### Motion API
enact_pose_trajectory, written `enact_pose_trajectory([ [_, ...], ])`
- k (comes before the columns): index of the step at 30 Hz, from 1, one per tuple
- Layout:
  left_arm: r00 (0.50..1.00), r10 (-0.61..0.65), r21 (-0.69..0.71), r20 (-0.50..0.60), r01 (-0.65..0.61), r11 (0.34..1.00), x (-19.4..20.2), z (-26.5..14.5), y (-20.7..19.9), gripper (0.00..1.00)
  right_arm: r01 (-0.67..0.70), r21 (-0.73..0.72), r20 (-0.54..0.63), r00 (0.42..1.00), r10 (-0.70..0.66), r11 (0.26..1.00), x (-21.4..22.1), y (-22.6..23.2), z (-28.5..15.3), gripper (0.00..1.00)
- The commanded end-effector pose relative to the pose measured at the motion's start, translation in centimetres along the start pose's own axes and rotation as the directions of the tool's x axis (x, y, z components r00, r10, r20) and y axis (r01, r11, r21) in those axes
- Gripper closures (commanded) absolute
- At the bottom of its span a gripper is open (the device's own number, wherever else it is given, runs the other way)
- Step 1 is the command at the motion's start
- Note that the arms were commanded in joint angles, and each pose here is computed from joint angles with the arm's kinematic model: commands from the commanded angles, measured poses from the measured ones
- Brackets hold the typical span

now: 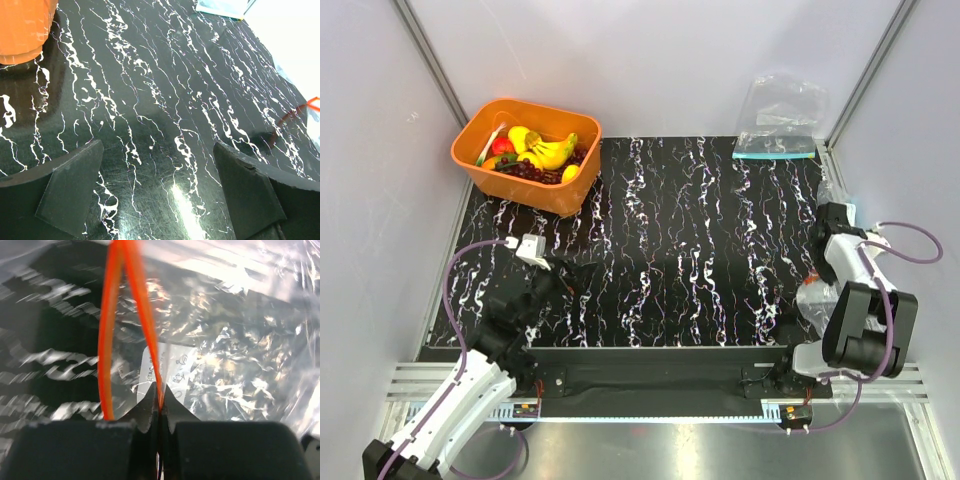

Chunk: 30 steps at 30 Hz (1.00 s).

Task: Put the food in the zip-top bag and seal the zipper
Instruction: Pick up the zipper food storage bag at the corner of the board.

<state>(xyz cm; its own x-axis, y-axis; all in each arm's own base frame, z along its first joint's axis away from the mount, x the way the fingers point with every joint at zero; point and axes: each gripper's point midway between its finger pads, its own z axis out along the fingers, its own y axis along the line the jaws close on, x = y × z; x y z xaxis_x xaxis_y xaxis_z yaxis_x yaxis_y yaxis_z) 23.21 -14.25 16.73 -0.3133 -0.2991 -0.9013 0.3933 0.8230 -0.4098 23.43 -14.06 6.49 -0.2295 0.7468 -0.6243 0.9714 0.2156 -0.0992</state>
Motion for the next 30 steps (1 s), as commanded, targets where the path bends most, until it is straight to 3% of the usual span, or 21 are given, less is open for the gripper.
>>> enact_pose_trajectory([
  [1,0.997,0.018,0.046,0.076,-0.021,0.999,-2.6,0.1,-1.4,0.01,0.141,-0.253,0.102,0.988,-0.118,0.957,-1.5,4.7,-3.4,1.00],
  [4,0.997,0.019,0.045,0.070,-0.022,0.999,-2.4,0.2,-1.3,0.01,0.340,-0.470,0.212,0.939,-0.270,0.814,-0.1,8.9,-8.4,1.00],
  [6,0.998,0.019,0.045,0.067,-0.022,0.999,-2.4,0.3,-1.3,0.01,0.380,-0.732,0.221,0.917,-0.332,0.565,2.6,12.5,-13.4,1.00],
  [7,0.998,0.019,0.048,0.066,-0.022,0.999,-2.3,0.3,-1.4,0.01,0.354,-0.860,0.196,0.894,-0.402,0.367,5.2,13.5,-16.7,1.00],
  [8,0.997,0.021,0.051,0.069,-0.024,0.998,-2.4,0.3,-1.4,0.01,0.322,-0.901,0.186,0.893,-0.410,0.292,6.1,13.9,-18.1,1.00],
  [10,0.997,0.026,0.061,0.067,-0.030,0.998,-2.3,0.5,-1.6,0.01,0.309,-0.944,0.226,0.858,-0.461,0.112,8.6,14.7,-22.0,1.00],
  [12,0.998,0.029,0.073,0.056,-0.033,0.997,-2.0,0.7,-1.7,0.01,0.342,-0.939,0.282,0.816,-0.504,0.027,10.0,15.2,-24.0,0.99],
  [13,0.998,0.028,0.091,0.064,-0.034,0.995,-2.2,0.8,-2.0,0.01,0.359,-0.930,0.341,0.771,-0.537,-0.075,12.0,15.0,-25.8,0.99],
  [17,1.000,0.001,0.126,0.022,-0.004,0.992,-1.6,1.7,-2.7,0.01,0.337,-0.885,0.464,0.687,-0.559,-0.321,16.4,14.1,-30.2,0.99],
  [20,1.000,-0.024,0.129,0.004,0.023,0.991,-1.6,2.0,-2.9,0.01,0.346,-0.828,0.554,0.626,-0.549,-0.440,19.5,12.9,-32.3,1.00],
  [24,0.998,-0.062,0.116,0.016,0.060,0.991,-2.3,1.9,-3.0,0.01,0.357,-0.758,0.635,0.595,-0.493,-0.546,22.7,11.4,-34.6,1.00],
  [27,0.992,-0.099,0.051,0.082,0.095,0.994,-3.2,1.2,-1.9,0.01,0.349,-0.713,0.671,0.591,-0.448,-0.608,24.6,10.3,-36.3,1.00],
  [30,0.981,-0.158,0.056,0.110,0.152,0.987,-2.5,0.7,-1.5,0.01,0.350,-0.712,0.670,0.598,-0.440,-0.608,25.7,10.1,-36.8,1.00],
])
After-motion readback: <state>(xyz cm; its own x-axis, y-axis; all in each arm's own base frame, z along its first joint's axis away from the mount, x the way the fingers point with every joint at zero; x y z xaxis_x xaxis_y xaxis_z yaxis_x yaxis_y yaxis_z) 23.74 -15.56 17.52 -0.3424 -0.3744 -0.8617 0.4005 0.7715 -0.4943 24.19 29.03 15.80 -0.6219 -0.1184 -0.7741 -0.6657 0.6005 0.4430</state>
